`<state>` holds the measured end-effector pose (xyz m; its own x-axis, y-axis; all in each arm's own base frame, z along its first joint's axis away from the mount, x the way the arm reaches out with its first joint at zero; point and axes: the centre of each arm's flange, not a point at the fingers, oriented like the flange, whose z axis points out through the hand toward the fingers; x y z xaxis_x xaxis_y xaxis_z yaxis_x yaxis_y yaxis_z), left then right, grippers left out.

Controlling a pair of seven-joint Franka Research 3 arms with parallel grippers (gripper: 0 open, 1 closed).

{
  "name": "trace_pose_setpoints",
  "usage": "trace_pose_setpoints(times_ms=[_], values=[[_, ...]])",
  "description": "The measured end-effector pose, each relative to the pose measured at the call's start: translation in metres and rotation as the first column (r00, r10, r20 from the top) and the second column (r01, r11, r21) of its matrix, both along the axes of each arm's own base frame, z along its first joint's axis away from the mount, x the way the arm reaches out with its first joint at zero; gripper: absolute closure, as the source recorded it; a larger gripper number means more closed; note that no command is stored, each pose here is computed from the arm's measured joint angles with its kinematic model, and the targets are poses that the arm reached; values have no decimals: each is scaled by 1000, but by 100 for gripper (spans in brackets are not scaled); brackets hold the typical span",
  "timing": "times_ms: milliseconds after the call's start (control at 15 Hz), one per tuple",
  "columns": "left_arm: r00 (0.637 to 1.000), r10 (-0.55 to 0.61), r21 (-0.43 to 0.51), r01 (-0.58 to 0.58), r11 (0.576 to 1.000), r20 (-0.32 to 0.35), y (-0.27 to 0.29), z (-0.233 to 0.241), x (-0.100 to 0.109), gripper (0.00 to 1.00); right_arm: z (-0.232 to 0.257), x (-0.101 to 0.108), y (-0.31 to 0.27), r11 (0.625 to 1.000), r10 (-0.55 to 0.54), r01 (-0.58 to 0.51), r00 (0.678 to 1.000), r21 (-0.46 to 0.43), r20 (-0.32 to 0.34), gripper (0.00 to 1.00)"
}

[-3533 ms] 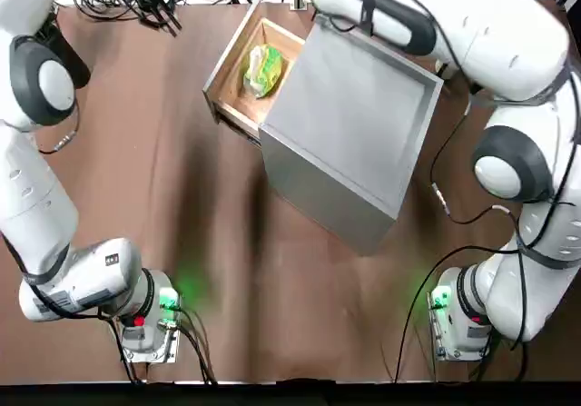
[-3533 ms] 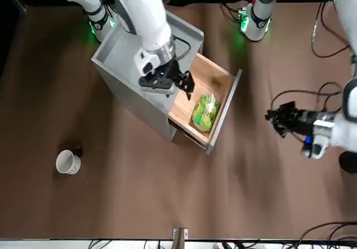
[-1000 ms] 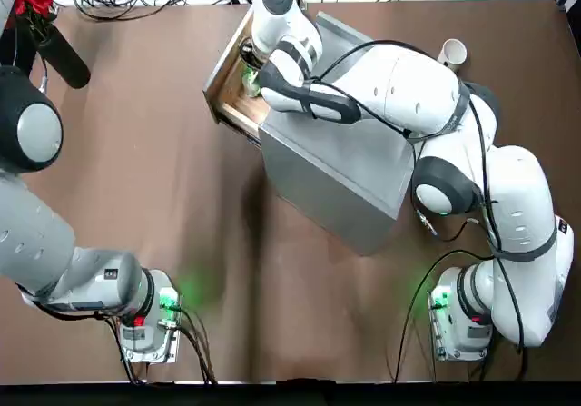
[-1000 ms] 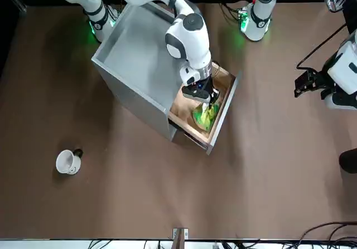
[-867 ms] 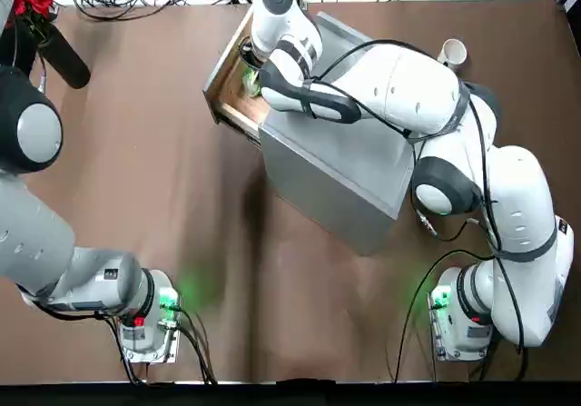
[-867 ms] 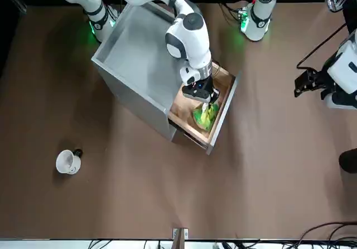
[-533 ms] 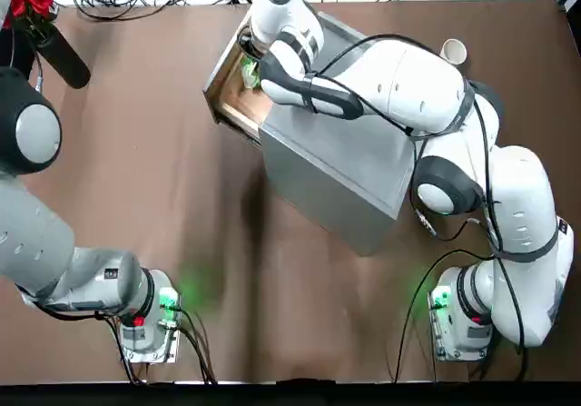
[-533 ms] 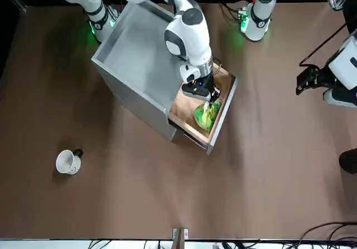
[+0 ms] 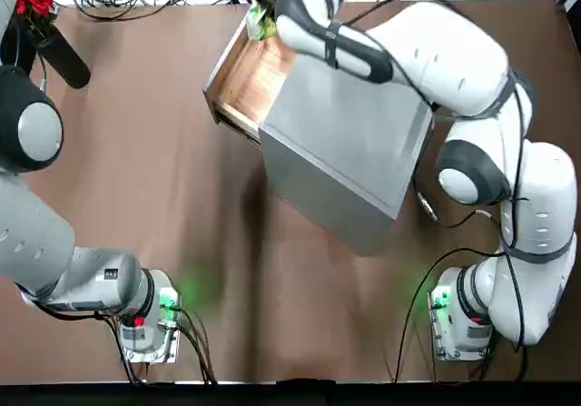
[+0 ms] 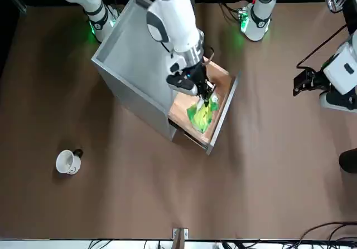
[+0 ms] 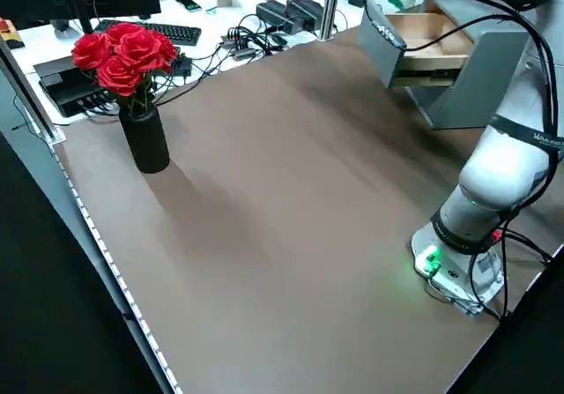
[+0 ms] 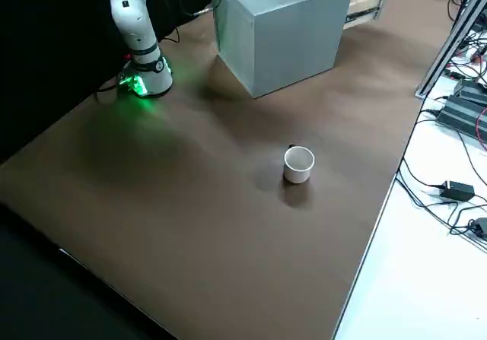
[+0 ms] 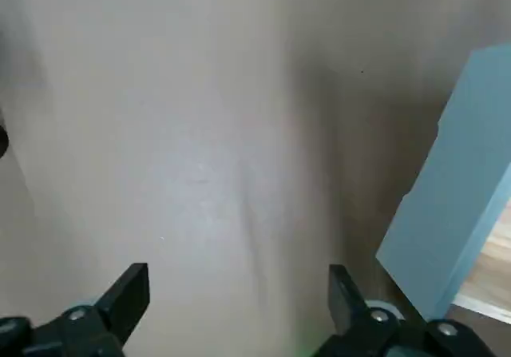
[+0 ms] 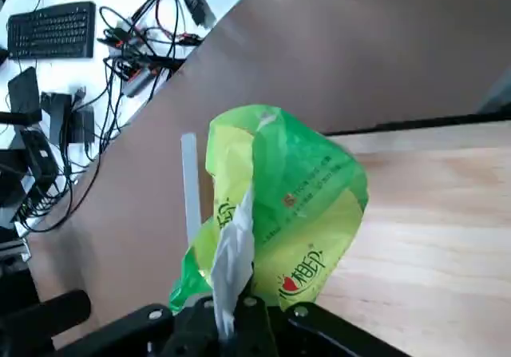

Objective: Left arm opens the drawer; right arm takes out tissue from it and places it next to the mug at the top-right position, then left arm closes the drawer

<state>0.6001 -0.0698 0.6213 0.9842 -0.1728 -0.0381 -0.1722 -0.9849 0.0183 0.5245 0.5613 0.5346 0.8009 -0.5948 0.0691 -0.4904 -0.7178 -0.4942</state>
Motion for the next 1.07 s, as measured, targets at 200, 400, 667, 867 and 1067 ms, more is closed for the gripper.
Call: trace_pose_setpoints(times_ms=[200,400,667,867,1067], values=[[999,7,2,-7,1000,-44,1,-25,9,15,37,19,-36,998,-51,51,999,28,11,98],[993,69,12,-68,998,-96,4,-55,18,45,63,42,-75,995,-93,92,995,45,39,98],[950,243,9,-246,969,-195,-2,-105,29,82,64,73,-132,997,-54,55,998,-59,19,98],[867,420,11,-433,901,-268,-16,-137,37,99,47,95,-180,984,40,-50,997,-169,-60,98],[763,522,-20,-571,820,-381,-34,-163,42,99,35,116,-238,960,139,-172,978,-223,-155,98]])
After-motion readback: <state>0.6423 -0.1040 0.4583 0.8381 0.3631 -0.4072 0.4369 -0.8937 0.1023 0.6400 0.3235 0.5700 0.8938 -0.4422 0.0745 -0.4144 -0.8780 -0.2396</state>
